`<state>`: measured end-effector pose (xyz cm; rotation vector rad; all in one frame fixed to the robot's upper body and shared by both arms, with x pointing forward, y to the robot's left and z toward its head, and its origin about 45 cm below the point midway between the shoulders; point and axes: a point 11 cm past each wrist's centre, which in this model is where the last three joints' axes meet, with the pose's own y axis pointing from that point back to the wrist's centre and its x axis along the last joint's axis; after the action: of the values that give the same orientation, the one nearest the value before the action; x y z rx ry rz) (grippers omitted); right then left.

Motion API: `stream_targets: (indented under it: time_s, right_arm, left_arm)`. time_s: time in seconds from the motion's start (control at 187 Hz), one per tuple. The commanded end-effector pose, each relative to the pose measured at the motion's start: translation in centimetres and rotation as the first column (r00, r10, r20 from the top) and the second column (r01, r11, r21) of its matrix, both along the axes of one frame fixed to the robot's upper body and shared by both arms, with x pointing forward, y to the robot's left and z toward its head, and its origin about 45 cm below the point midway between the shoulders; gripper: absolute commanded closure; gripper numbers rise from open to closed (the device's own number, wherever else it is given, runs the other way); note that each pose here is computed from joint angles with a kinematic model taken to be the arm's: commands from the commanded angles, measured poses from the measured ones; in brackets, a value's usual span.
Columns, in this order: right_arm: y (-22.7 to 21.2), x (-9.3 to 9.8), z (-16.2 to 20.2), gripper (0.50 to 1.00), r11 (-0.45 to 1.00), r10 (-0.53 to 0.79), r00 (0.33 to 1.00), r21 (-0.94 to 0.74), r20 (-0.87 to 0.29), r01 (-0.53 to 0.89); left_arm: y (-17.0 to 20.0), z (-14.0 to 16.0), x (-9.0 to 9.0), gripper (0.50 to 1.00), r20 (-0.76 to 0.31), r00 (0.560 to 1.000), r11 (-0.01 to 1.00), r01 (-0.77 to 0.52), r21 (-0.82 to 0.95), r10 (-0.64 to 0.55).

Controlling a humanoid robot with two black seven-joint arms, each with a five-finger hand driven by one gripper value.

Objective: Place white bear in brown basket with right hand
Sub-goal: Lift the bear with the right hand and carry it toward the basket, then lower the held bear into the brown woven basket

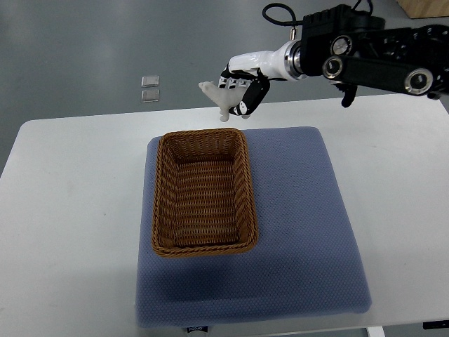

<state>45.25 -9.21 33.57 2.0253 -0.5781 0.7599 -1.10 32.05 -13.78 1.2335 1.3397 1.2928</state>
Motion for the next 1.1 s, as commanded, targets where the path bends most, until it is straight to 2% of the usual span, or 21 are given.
stream_targets:
  time_s: [0.0, 0.203, 0.609, 1.095]
  right_arm:
    - [2.2, -0.4, -2.2, 1.0, 1.0, 0.009, 1.0, 0.018, -0.015, -0.008]
    - [4.8, -2.0, -7.3, 1.0, 0.999, 0.008, 0.997, 0.036, -0.073, -0.005]
    - [6.1, -3.7, -12.5, 1.0, 0.999, -0.003, 0.991, 0.046, -0.134, 0.009]
    - [5.1, -3.5, -14.1, 1.0, 0.998, -0.041, 0.987, 0.036, -0.153, 0.047]
  left_arm:
    - [0.0, 0.0, 0.0, 0.5, 0.0, 1.0, 1.0, 0.0, 0.0, 0.0]
    - [0.0, 0.0, 0.0, 0.5, 0.0, 1.0, 1.0, -0.002, 0.0, 0.002]
    - [0.0, 0.0, 0.0, 0.5, 0.0, 1.0, 1.0, -0.001, 0.0, 0.001]
    - [0.0, 0.0, 0.0, 0.5, 0.0, 1.0, 1.0, -0.002, 0.0, 0.002]
